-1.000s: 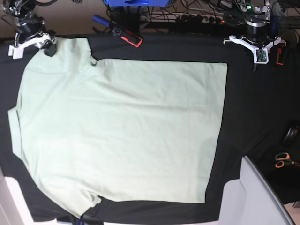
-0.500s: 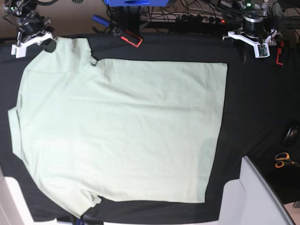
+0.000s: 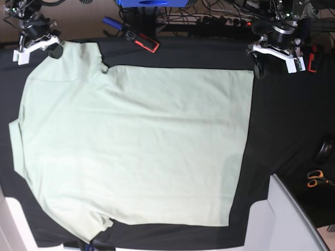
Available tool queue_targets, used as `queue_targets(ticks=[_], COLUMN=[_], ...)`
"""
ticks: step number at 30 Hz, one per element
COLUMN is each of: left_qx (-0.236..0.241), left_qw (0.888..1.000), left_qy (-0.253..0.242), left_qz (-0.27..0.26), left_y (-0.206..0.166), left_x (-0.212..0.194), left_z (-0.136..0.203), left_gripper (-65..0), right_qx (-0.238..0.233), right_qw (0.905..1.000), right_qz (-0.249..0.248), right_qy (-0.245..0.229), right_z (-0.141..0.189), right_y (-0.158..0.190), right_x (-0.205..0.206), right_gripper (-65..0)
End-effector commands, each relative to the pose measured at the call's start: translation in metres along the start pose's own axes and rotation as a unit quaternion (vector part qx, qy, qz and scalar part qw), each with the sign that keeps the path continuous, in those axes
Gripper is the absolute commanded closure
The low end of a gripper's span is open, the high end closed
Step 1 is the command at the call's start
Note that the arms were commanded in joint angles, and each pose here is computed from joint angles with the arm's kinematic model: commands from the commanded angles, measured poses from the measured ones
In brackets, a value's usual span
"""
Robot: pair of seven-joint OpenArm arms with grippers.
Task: Fold the T-shirt properly
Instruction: 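Grasp the shoulder edge with right gripper, hem corner with left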
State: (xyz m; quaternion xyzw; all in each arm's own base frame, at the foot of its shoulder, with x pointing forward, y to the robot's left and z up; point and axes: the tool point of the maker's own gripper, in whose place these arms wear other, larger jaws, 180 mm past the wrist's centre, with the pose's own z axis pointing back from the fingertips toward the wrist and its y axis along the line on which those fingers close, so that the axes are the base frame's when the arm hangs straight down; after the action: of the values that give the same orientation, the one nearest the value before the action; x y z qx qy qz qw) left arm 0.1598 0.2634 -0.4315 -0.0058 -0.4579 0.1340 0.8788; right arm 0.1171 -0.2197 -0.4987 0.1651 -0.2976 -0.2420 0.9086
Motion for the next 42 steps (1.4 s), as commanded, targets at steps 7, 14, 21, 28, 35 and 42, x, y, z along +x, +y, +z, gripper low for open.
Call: queue_targets(ticks=[7,14,21,28,35,42], left_qx=[-0.008,0.015,0.01,-0.021,-0.043,-0.043], left_qw=[0.998,0.998,0.997,0.995,0.993,0.993], left_qy=[0.003,0.022,0.013,0.037,0.072,0.075], left_qz=[0.054,0.065,0.08,0.085,0.08,0.086], left_y=[0.006,0.02,0.01,-0.022,-0.044,-0.047], left_x=[-0.008,-0.026,-0.022,-0.041,-0.066,-0.069], left_z=[-0.008,-0.019,-0.028,-0.04,-0.05,-0.049], left_gripper=[-44.5,-44.3,-44.3,-44.3,-44.0,-18.3], right_qx=[-0.003,-0.002,-0.002,-0.002,-0.003,-0.003], right_qw=[0.9999,0.9999,0.9999,0.9999,0.9999,0.9999], right_qz=[0.012,0.012,0.012,0.012,0.012,0.012], right_qy=[0.004,0.005,0.005,0.005,0.006,0.007], right_z=[0.003,0.003,0.003,0.003,0.004,0.004], right_y=[-0.005,-0.004,-0.004,-0.004,-0.005,-0.005], right_x=[0.003,0.003,0.003,0.003,0.001,0.001], right_gripper=[0.0,0.0,0.0,0.0,0.0,0.0])
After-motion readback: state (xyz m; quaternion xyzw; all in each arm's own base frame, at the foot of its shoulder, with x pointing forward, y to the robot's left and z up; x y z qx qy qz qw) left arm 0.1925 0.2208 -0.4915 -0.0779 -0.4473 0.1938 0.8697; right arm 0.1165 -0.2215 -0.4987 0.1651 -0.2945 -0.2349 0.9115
